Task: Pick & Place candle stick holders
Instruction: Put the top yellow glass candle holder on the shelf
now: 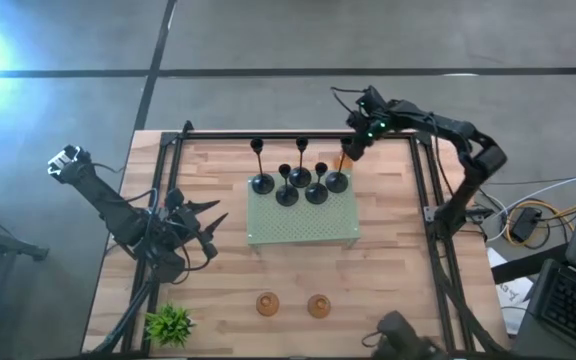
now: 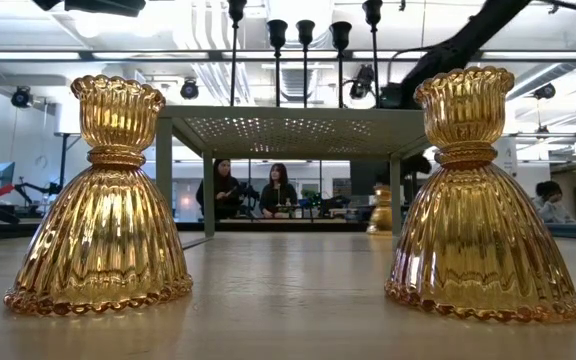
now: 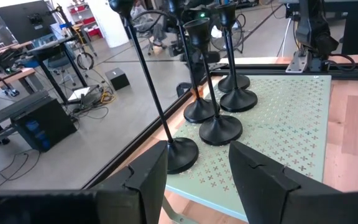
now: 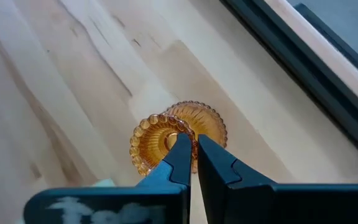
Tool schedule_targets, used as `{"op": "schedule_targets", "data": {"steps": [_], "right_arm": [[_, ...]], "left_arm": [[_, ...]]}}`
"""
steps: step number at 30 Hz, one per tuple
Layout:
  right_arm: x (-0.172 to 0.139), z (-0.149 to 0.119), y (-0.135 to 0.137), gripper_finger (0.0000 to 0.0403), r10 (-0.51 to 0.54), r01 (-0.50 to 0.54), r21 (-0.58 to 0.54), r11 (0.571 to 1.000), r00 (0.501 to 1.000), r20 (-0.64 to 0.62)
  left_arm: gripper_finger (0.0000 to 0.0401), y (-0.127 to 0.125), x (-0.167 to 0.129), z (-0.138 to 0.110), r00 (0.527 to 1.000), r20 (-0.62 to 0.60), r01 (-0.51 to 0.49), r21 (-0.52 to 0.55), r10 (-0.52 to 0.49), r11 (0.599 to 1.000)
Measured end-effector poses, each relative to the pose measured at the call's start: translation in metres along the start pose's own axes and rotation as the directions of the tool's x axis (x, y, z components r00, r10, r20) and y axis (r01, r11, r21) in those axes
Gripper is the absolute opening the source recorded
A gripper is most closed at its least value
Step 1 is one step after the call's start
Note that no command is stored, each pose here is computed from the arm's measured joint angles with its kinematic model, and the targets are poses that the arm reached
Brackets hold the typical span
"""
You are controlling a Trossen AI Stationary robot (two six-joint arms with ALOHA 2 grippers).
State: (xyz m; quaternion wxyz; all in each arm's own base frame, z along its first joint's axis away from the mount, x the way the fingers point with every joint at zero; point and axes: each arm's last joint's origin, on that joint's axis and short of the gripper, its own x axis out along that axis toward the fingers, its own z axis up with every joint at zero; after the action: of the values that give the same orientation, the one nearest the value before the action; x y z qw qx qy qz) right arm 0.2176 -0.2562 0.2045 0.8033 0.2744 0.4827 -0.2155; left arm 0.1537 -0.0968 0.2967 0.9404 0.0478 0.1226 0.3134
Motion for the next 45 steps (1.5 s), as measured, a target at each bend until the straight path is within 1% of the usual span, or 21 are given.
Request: {"op": "schedule_targets", "data": {"steps": [5,9,17,23,27,30,34,40,45], "right_arm": [[-0.011,-0.031,-0.005,0.0008,-0.019,0.018,0.061,0.998,1.000,0.024],[-0.019,-0.056,-0.002,0.0008,-0.032,0.029,0.095,0.995,0.999,0.023],[-0.032,-0.098,0.012,0.0008,-0.030,0.024,0.145,0.989,0.999,0.041],[-0.037,-0.132,0.030,0.0008,0.000,-0.009,0.169,0.986,0.998,0.056],[-0.047,-0.137,0.048,0.0008,0.030,-0.040,0.113,0.993,0.996,0.088],[-0.052,-0.140,0.059,0.0008,0.042,-0.053,0.115,0.992,0.994,0.097],[-0.050,-0.154,0.067,0.0008,0.049,-0.051,0.161,0.986,0.999,0.017],[-0.044,-0.174,0.080,0.0008,0.079,-0.077,0.187,0.979,0.997,-0.004],[-0.044,-0.193,0.095,0.0008,0.136,-0.130,0.211,0.969,0.991,-0.014]], "left_arm": [[0.0177,0.000,0.000,0.000,1.000,0.000,0.001,0.001,-0.001,1.000],[0.0177,0.000,0.000,0.000,1.000,0.000,0.001,0.001,-0.001,1.000],[0.0177,0.000,0.000,0.000,1.000,0.000,0.001,0.000,-0.001,1.000],[0.0177,0.000,0.000,0.000,1.000,0.000,0.000,0.000,0.000,1.000],[0.0177,0.000,0.000,0.000,1.000,0.000,0.000,0.000,0.000,1.000],[0.0177,0.000,0.000,0.000,1.000,0.000,0.001,0.000,-0.001,1.000],[0.0177,0.000,0.000,0.000,1.000,0.000,0.001,0.000,-0.001,1.000],[0.0177,0.000,0.000,0.000,1.000,0.000,0.000,0.000,0.000,1.000],[0.0177,0.000,0.000,0.000,1.000,0.000,0.000,0.000,0.000,1.000]]}}
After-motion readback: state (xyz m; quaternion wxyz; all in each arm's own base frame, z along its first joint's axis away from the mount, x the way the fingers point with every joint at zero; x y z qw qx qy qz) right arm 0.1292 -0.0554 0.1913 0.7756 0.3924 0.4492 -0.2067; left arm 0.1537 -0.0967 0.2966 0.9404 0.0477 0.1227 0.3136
